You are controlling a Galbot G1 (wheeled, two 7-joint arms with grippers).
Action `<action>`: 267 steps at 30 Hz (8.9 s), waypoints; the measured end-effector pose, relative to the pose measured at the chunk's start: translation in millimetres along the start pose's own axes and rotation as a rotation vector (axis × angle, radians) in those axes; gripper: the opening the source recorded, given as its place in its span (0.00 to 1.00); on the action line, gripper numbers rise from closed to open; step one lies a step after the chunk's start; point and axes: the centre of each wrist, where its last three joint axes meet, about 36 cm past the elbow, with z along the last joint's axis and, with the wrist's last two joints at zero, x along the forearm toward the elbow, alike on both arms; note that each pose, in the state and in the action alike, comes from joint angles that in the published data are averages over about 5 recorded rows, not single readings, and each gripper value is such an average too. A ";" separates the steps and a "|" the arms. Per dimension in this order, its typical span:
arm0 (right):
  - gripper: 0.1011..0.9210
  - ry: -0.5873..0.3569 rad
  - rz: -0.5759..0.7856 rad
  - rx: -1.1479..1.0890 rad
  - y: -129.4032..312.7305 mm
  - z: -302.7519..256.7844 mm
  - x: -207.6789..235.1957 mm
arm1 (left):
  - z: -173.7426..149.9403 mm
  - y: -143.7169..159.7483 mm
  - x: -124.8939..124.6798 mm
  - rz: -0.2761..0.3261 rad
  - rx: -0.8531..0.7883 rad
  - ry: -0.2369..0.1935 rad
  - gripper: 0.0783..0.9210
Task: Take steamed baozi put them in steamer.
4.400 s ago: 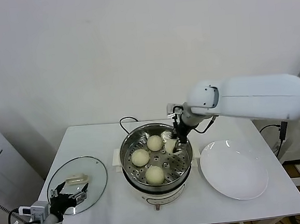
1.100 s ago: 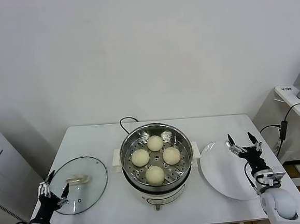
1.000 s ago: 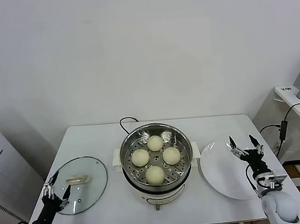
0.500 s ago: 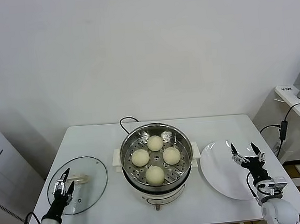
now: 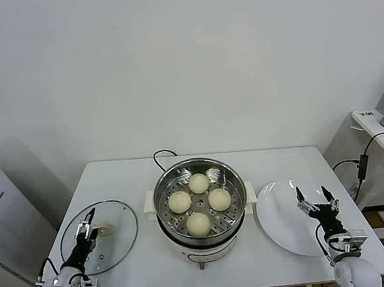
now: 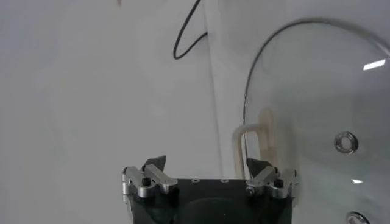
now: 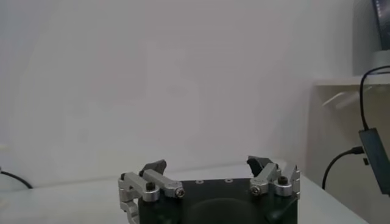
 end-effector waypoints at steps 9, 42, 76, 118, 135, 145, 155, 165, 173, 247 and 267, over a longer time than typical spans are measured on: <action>0.88 0.005 0.001 0.003 -0.2 2.7 0.4 | 1.5 4.0 -4.2 -0.006 0.001 -0.006 0.61; 0.88 -0.003 -0.004 -0.002 -2.4 -6.5 -1.7 | -5.0 164.9 -11.7 -0.180 0.092 -0.049 0.03; 0.88 0.015 -0.021 0.012 -1.4 -4.6 -11.8 | -212.7 208.7 2.2 -0.148 0.157 -0.013 0.03; 0.88 0.045 0.001 0.006 -6.0 13.9 -9.6 | -314.2 208.1 -1.6 -0.122 0.174 -0.105 0.03; 0.88 0.046 0.002 0.006 -8.8 16.1 -7.8 | -322.6 199.5 -7.1 -0.108 0.168 -0.102 0.03; 0.88 0.040 0.009 0.006 -13.4 16.0 -6.5 | -324.1 192.2 -3.8 -0.107 0.178 -0.084 0.05; 0.88 0.041 0.009 0.004 -13.9 18.6 -4.5 | -305.6 201.3 15.5 -0.061 0.270 -0.117 0.35; 0.88 0.044 -0.006 -0.010 -6.2 17.7 -3.0 | -238.1 243.7 21.9 0.047 0.536 -0.315 0.70; 0.88 0.056 0.000 0.018 -5.8 10.5 -0.9 | -164.3 267.2 9.8 0.037 0.939 -0.394 0.88; 0.88 0.161 -0.004 0.096 16.8 -15.1 14.5 | -31.3 110.8 -18.0 0.162 1.786 0.059 0.88; 0.88 0.170 -0.017 0.105 17.4 -17.3 14.7 | -33.4 110.4 -17.9 0.176 1.802 0.068 0.88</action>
